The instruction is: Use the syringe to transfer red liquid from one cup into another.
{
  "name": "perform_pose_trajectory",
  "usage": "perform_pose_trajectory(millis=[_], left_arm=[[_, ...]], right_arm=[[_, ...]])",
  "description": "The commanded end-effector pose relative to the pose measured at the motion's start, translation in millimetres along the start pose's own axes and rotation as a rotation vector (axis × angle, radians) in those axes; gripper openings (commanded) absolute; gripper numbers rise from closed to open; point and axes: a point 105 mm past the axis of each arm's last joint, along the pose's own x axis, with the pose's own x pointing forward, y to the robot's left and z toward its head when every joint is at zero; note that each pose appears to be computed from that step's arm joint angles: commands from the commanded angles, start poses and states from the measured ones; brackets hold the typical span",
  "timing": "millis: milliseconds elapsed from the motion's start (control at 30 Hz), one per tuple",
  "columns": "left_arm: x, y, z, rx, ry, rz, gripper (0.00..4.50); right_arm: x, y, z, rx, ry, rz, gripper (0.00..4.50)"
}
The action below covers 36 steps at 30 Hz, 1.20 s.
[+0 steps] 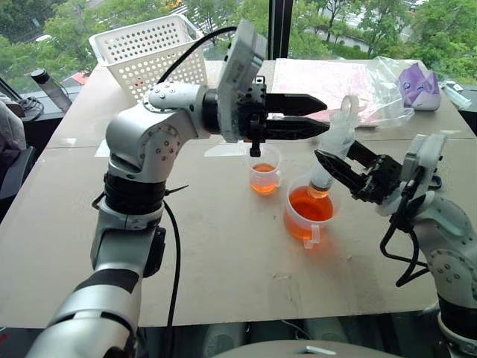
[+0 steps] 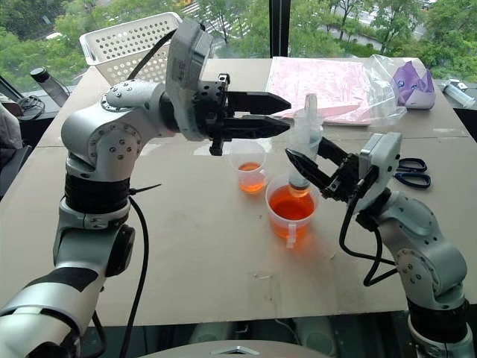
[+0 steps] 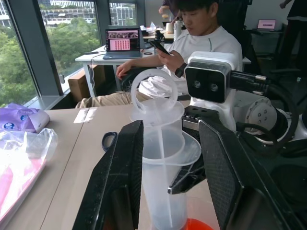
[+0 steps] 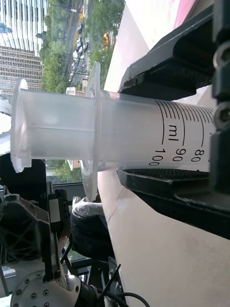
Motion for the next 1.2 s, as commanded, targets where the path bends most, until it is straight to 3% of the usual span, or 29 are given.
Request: perform_pose_trajectory(millis=[33, 533, 667, 933, 1200], left_arm=[[-12.5, -1.8, 10.1, 0.035, 0.000, 0.015, 1.79], [-60.7, 32.1, 24.4, 0.097, 0.013, 0.292, 1.79], [-71.0, 42.3, 26.4, 0.112, 0.008, 0.380, 1.79], [-84.7, 53.5, 35.2, 0.144, -0.024, 0.464, 1.79], [-86.0, 55.9, 43.3, 0.154, -0.066, 0.479, 1.79]], right_arm=[[-2.1, -0.4, 21.6, -0.032, -0.059, 0.012, 1.50], [0.9, -2.0, 31.0, 0.025, -0.038, 0.089, 1.50], [12.5, -3.8, 47.6, 0.040, -0.086, 0.116, 1.50], [60.6, -7.8, 71.7, 0.097, -0.187, 0.161, 1.50], [116.4, -13.8, 43.4, 0.029, -0.151, 0.128, 1.50]])
